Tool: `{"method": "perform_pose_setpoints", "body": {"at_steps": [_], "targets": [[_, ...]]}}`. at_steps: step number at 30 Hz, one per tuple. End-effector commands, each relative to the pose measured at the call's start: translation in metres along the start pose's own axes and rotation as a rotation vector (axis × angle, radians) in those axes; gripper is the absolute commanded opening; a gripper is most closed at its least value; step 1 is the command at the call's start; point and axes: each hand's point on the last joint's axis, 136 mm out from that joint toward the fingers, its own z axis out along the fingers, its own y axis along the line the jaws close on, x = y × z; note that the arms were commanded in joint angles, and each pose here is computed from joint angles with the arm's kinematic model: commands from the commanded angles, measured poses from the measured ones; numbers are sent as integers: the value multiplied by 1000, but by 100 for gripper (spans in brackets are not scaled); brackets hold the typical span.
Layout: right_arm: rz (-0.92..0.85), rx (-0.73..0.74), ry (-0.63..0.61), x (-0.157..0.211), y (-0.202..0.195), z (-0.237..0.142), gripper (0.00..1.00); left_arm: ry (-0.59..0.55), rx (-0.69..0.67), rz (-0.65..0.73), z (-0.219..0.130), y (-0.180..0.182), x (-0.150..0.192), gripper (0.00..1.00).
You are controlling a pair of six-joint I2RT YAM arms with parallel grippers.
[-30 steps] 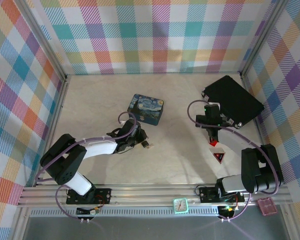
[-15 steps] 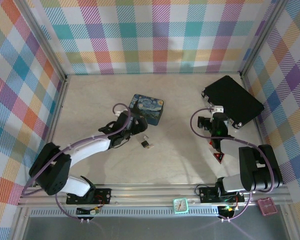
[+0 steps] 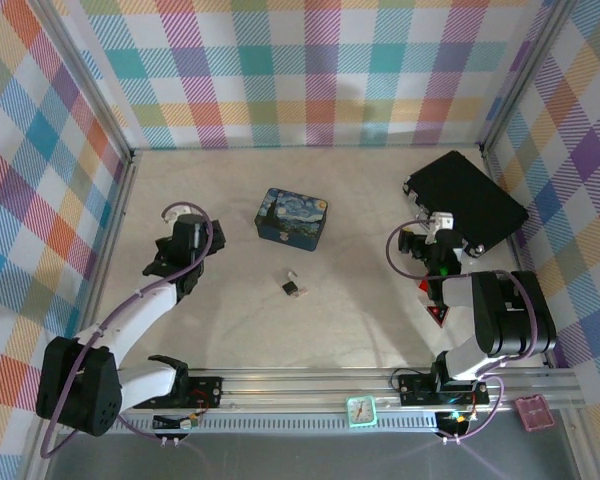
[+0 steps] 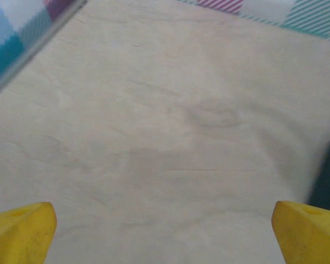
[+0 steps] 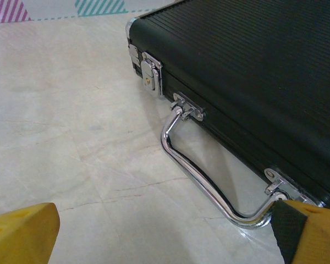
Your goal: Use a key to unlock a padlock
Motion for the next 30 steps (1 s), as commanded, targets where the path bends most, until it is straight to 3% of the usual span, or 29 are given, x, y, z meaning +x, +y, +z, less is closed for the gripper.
{"method": "perform_pose_setpoints", "body": {"at_steps": [1,10,13,16,20,30], "targets": [[13,-22,-50,-13,4,0,99,-71,-113,98,15,28,-1,100],[13,-22,-49,-13,4,-1,99,-120,-55,156,58,18,14,100],[13,-24,-47,-12,4,0,99,-99,12,159,71,8,12,98],[13,-23,-50,-13,4,-1,99,-107,184,107,76,-12,17,98],[13,-24,-50,-13,4,0,99,-216,181,51,75,0,26,100],[13,-24,-47,-13,4,0,99,-196,156,63,77,-1,27,100]]}}
